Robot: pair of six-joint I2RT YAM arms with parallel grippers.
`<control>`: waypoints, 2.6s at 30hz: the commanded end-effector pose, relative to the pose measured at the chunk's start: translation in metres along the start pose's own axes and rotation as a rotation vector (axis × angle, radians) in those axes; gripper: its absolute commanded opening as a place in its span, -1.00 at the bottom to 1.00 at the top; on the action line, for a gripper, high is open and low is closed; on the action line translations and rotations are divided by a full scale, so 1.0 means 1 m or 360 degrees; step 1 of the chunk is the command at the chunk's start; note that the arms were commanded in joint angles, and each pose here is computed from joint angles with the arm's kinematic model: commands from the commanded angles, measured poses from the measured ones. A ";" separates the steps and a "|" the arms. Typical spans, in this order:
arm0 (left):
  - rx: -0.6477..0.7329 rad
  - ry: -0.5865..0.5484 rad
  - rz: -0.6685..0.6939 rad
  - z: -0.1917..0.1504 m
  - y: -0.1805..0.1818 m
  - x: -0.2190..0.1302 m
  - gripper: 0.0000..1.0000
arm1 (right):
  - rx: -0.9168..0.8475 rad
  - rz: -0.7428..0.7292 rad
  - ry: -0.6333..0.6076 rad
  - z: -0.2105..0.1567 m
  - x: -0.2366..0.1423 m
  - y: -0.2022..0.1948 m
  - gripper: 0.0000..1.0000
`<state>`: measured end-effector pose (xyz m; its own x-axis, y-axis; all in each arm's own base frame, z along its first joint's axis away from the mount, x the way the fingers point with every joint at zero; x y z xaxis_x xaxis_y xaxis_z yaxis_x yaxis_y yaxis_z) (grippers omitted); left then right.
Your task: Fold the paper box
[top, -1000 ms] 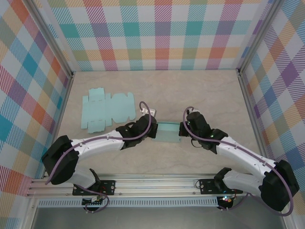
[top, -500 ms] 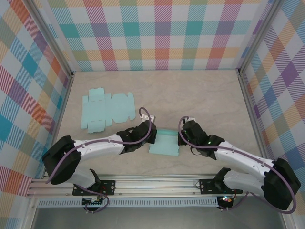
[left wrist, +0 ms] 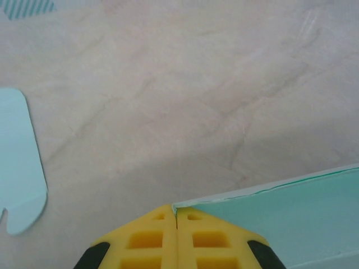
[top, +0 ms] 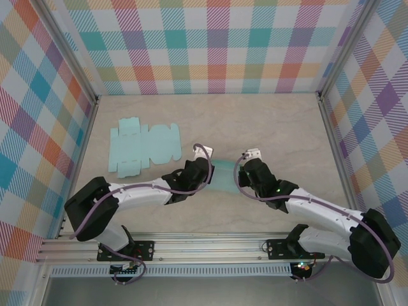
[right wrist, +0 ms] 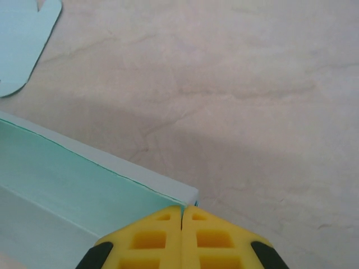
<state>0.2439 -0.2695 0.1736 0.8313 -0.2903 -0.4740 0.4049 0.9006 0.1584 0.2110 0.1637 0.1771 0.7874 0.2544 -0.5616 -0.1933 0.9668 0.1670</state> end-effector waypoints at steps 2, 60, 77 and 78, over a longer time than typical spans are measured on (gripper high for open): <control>0.0035 -0.0363 -0.0122 0.047 -0.018 0.000 -1.00 | -0.0124 0.0244 -0.0428 0.043 -0.006 0.030 -1.00; -0.0908 0.0074 0.0028 0.018 0.059 -0.050 1.00 | -0.0439 0.0210 -0.0502 -0.010 0.044 0.025 -1.00; -0.0906 0.0273 -0.0007 -0.025 0.042 -0.018 0.83 | -0.0454 0.0207 -0.0453 -0.013 0.040 0.022 -0.99; -0.0913 0.0281 -0.0007 -0.029 0.041 -0.017 0.78 | -0.0454 0.0212 -0.0447 -0.013 0.039 0.022 -0.96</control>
<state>0.2368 -0.2185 0.1733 0.7456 -0.2703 -0.6092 0.1008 0.9493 -0.2978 0.2349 0.1954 0.1497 0.8819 0.3820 -0.2763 -0.4006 0.9162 -0.0121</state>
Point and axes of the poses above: each hand's point on the last joint's axis, 136 mm out from that joint toward the fingers, its own x axis out along the fingers, its own y axis along the line the jaws close on, z = x × y, the point moved 8 cm from there along -x, back along the fingers, and after that the axes turned 8 degrees about x, right-handed, at the moved point
